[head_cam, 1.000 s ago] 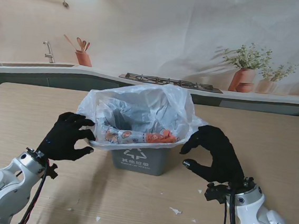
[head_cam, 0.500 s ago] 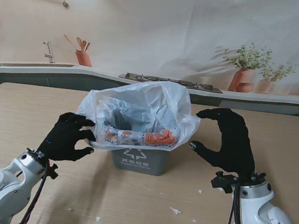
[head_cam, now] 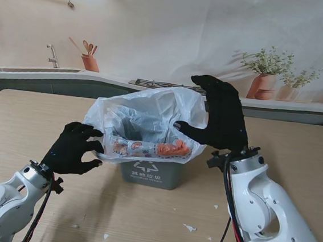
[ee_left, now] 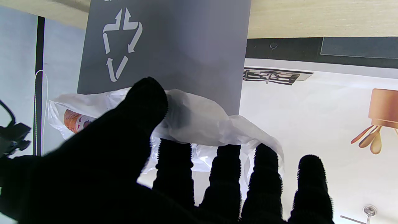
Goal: Fit the garbage bag over the bin
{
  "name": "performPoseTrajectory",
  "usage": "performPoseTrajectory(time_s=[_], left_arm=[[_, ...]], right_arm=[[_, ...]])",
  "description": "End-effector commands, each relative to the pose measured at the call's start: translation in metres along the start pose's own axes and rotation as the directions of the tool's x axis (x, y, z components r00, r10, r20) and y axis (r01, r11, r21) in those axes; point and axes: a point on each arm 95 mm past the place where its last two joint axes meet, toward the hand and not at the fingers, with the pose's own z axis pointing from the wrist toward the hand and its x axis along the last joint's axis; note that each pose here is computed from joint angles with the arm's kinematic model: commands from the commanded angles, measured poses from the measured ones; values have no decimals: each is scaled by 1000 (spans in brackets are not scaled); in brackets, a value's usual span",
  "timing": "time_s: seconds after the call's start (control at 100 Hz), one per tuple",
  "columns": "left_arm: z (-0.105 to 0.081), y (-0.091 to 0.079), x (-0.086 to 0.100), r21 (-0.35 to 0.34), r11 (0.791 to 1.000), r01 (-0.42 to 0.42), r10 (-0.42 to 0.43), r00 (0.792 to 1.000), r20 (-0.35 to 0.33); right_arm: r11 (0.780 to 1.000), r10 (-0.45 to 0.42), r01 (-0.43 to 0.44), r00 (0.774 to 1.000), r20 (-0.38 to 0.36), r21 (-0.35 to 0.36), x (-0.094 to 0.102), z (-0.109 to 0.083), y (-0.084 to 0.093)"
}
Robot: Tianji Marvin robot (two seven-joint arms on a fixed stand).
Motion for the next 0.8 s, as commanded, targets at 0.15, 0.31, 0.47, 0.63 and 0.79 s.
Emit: performPoseTrajectory(time_s=[0.15,0.31,0.47,0.63,0.79], left_arm=[[0,2,3,-7,1000,4,-4,1000,3],[1,3,3,-12,1000,6,-6,1000,3],[1,3,3,-15,1000,4,-4,1000,4],[3,4,5,-19,1000,8,-8,1000,3],[3,4,5,-24,1000,10,-10,1000,1]], right_arm=[[989,17,-27,998,64,146,-15,21,-21],[970,3,-26,996,94,243,-29,28,-33],[964,-72,49,994,79,263,-42,31,-40],[966,-102,77,991,90,247,-54,33,-45],[978,-126,110,989,78,179,-67,35,-47]])
